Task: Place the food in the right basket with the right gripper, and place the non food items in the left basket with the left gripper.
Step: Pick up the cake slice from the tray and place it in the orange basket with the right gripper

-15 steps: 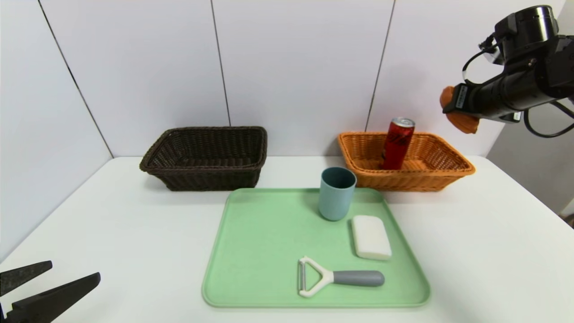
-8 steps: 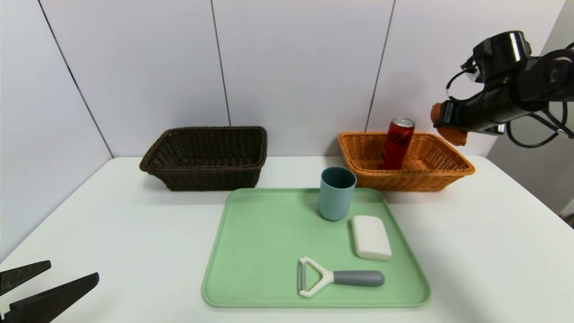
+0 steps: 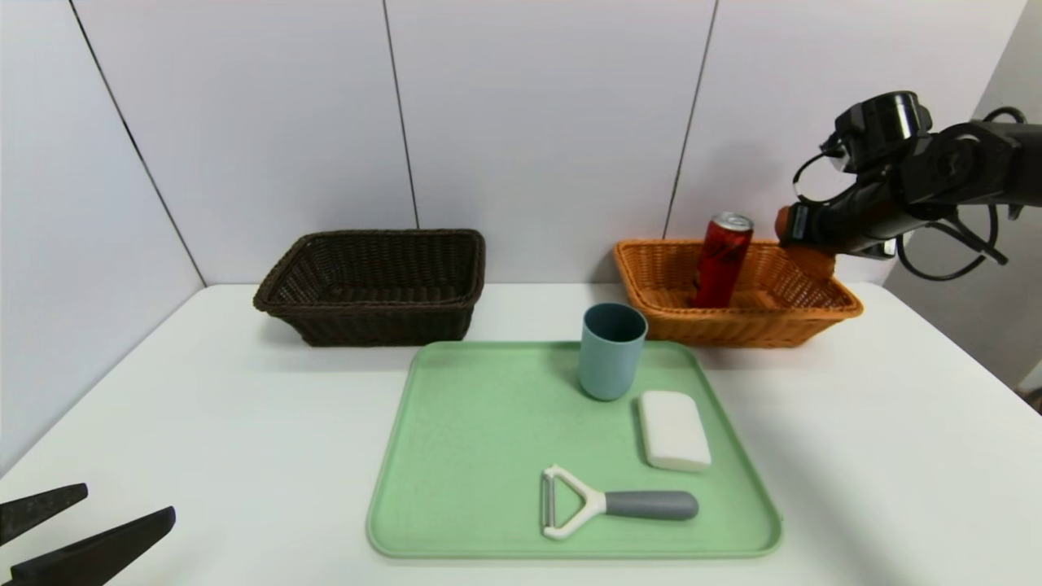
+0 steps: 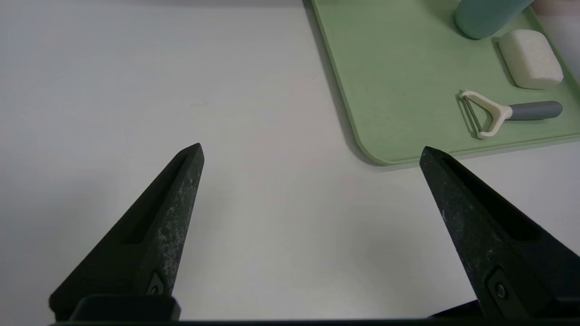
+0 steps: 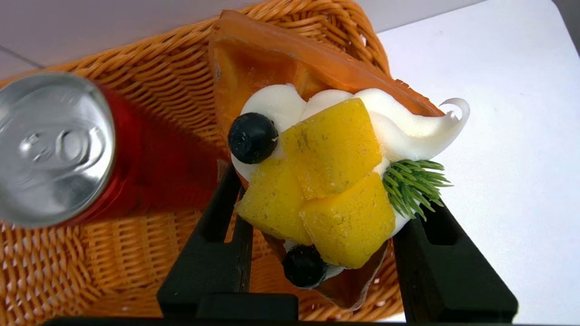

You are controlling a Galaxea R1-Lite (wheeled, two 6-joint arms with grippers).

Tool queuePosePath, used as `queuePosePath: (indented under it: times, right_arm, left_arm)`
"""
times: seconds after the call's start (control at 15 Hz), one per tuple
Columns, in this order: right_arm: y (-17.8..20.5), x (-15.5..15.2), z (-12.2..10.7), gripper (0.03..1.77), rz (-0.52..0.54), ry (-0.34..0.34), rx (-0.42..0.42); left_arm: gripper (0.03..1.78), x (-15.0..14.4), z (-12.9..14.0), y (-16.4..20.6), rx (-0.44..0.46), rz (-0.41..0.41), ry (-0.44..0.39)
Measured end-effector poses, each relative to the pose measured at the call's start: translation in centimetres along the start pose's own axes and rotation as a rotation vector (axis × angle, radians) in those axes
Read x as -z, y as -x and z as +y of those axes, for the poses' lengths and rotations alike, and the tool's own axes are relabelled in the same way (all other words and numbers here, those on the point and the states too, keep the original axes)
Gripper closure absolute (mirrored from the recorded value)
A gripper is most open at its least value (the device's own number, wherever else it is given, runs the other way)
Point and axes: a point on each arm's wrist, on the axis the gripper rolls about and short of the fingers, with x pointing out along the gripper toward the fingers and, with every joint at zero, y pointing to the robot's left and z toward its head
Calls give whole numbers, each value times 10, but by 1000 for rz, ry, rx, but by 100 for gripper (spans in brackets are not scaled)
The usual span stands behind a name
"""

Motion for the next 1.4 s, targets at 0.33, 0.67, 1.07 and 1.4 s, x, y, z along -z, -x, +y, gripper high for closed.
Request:
queuePosePath:
  times: [0.33,0.67,1.07,1.4]
  right_arm:
    - [-20,7,1,95,25,14,7]
    - [-27,11,2,65,44,21,-2]
    - [-24,11,4,35,49,26,-7]
    - [-13,7,4,23,30,25,-13]
  left_arm:
    - [12,0,-1,3,0,-8,-2]
    - [12,-1,-1,3,0,-13,-4]
    - [12,-1,-1,2,4,-11,-3]
    - [12,-2,-1,1,4,-5,-2]
